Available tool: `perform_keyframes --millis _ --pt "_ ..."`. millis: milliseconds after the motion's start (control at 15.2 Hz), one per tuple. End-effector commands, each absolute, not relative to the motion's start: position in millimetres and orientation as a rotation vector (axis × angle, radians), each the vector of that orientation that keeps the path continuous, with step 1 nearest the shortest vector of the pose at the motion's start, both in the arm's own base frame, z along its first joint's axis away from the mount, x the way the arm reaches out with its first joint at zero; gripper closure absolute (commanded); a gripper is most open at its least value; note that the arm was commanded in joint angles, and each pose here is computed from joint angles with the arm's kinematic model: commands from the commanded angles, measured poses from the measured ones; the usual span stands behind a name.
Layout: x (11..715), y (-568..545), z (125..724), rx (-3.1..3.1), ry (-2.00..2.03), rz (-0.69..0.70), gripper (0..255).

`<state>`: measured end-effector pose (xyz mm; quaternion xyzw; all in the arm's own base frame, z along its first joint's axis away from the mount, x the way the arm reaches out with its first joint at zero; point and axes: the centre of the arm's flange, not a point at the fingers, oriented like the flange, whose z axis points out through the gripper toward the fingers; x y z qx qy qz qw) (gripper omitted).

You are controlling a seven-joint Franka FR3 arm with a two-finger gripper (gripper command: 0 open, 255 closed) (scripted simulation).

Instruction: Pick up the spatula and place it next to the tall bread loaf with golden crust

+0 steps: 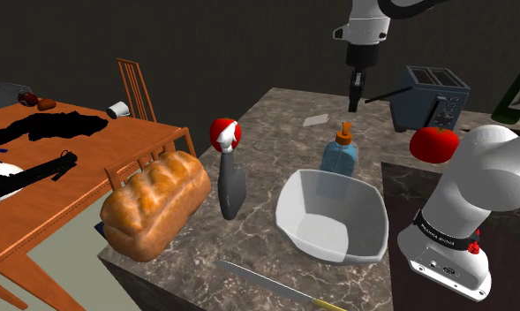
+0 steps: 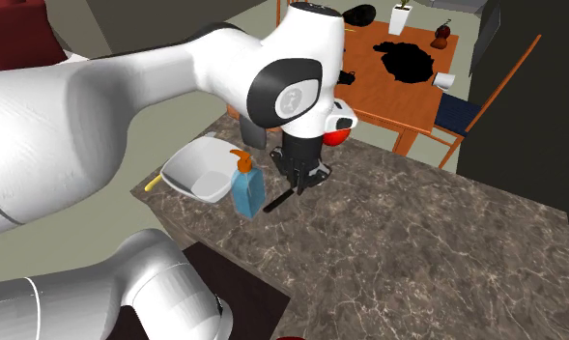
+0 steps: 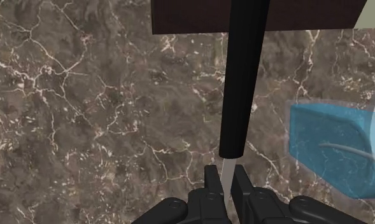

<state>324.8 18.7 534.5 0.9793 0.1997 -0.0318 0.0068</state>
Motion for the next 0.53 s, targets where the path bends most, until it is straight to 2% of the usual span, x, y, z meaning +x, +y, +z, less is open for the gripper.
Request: perform_keyframes --millis 0,264,462 --pt "325 18 544 3.063 0.625 -0.1 255" --pt "325 18 563 3.063 0.625 -0.1 255" --pt "352 47 563 3.063 0.625 -0.1 255"
